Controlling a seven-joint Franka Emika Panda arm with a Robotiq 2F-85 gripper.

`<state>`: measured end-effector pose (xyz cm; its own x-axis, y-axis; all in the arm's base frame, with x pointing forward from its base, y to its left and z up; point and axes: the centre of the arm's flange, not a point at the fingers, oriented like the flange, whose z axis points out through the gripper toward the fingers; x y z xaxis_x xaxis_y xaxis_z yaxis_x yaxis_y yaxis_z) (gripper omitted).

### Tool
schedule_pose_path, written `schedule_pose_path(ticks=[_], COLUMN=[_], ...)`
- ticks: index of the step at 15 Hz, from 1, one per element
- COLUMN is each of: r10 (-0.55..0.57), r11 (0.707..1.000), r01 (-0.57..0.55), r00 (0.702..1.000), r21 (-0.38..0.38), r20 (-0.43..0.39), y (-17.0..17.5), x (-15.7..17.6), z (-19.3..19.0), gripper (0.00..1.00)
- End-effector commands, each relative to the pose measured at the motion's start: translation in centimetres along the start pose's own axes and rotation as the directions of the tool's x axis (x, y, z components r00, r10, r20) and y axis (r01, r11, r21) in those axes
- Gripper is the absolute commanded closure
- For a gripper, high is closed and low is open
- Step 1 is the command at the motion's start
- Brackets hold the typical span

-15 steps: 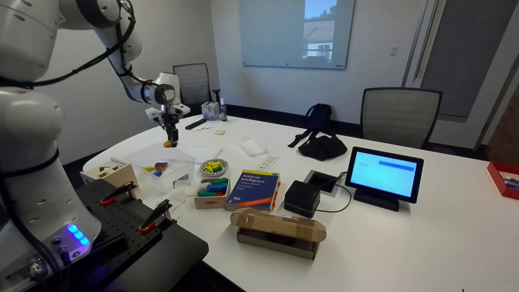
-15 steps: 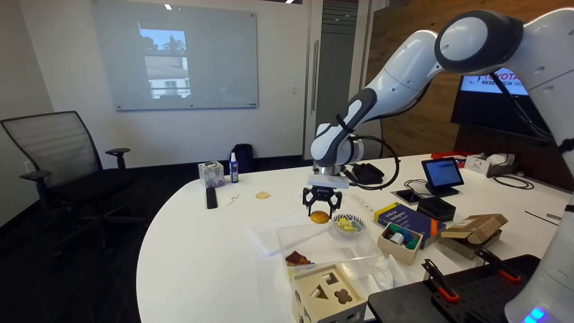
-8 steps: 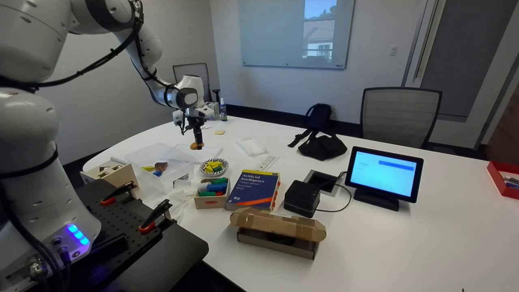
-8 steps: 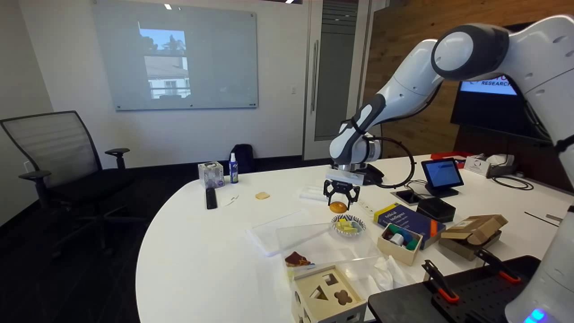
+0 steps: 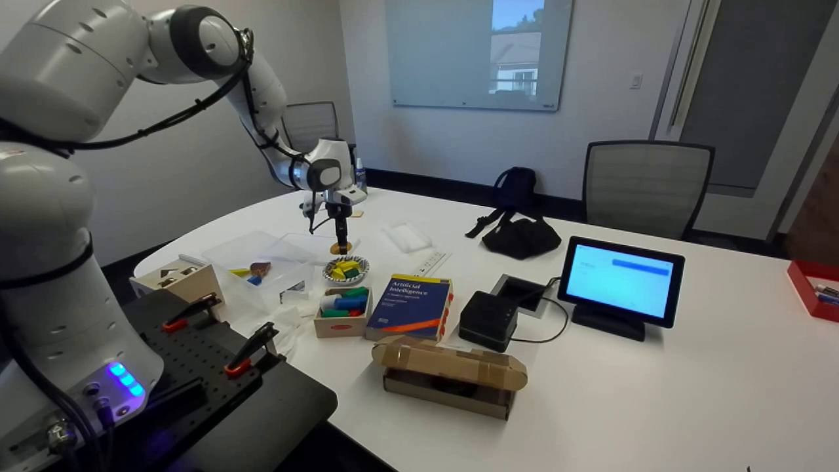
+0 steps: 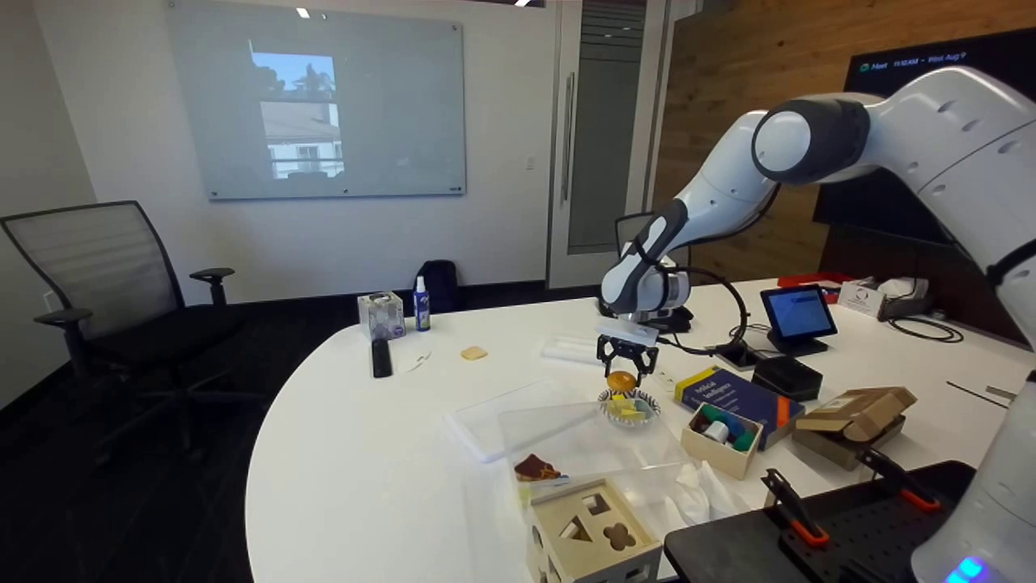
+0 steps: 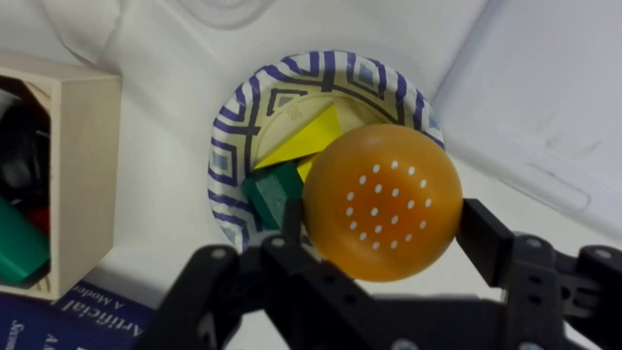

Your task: Shift two objects from the storage bin to the paper plate

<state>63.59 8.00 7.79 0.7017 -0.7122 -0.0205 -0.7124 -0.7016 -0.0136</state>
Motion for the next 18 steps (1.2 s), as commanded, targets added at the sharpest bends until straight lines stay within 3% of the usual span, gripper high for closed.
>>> schedule_pose_path(ticks=[1, 7, 11, 18], r10=[0.037, -0.036, -0.059, -0.173], r11=[0.999, 0.999, 0.994, 0.985], r01=[-0.037, 0.04, 0.063, 0.174], r00=[0.999, 0.995, 0.997, 0.984], r21=[0.002, -0.036, -0.088, -0.008], r20=[0.012, 0.094, 0.05, 0.044], y=[-0.9, -0.4, 1.9, 7.7], x=[0.5, -3.1, -5.4, -11.5], z=[1.2, -3.1, -8.5, -17.0], gripper=[0.03, 0.0, 0.0, 0.0])
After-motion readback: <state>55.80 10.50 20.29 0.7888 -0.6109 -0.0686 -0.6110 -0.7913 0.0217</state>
